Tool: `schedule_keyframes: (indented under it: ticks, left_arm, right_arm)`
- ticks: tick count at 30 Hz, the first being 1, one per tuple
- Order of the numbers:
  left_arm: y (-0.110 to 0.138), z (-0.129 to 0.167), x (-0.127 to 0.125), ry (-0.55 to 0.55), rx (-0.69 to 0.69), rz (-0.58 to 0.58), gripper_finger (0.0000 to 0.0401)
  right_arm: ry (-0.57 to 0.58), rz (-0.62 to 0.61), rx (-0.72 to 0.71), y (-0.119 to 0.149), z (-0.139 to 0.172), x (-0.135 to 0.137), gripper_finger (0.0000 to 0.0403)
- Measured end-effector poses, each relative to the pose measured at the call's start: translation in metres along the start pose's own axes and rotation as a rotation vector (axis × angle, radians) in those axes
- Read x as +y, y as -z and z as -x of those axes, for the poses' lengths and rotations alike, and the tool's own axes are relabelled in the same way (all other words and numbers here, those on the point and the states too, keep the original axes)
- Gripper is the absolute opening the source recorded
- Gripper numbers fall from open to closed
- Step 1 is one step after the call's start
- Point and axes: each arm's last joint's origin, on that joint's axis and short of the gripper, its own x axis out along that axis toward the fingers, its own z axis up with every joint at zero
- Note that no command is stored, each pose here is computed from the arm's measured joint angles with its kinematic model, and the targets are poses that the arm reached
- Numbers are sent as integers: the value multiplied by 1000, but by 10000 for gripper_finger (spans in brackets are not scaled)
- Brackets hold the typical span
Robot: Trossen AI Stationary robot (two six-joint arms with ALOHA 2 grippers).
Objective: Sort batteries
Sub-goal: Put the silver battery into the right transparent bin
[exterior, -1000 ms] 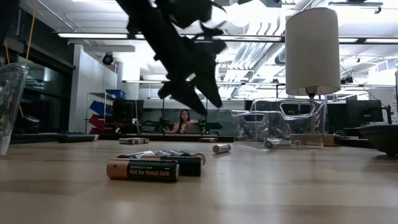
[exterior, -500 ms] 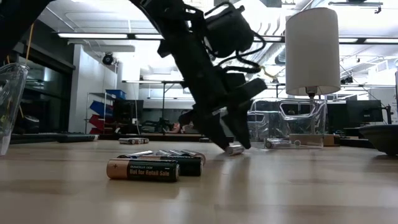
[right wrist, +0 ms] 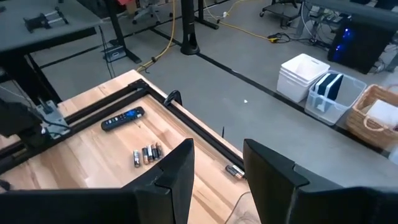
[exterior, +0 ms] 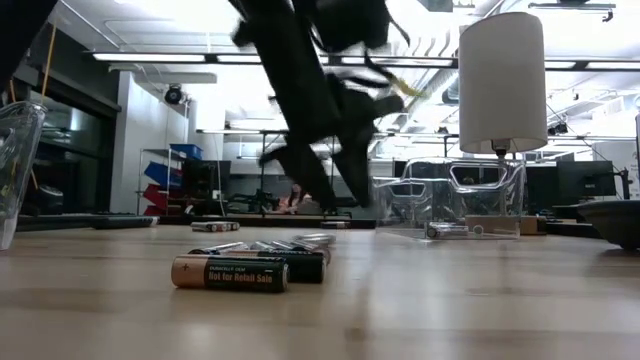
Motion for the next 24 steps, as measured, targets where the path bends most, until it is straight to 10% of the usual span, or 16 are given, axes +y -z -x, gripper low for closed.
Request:
schedule_keyframes:
  ticks: [7, 14, 24]
  left_arm:
    - [29, 13, -6, -96, 92, 63, 213]
    - [51, 44, 25, -506, 168, -98, 213]
    - [37, 44, 123, -413, 305, -48, 213]
  right_arm:
    - [-6, 55, 7, 1, 0, 0, 134]
    - [0, 89, 26, 3, 0, -1, 134]
    - [-30, 89, 35, 3, 0, 0, 134]
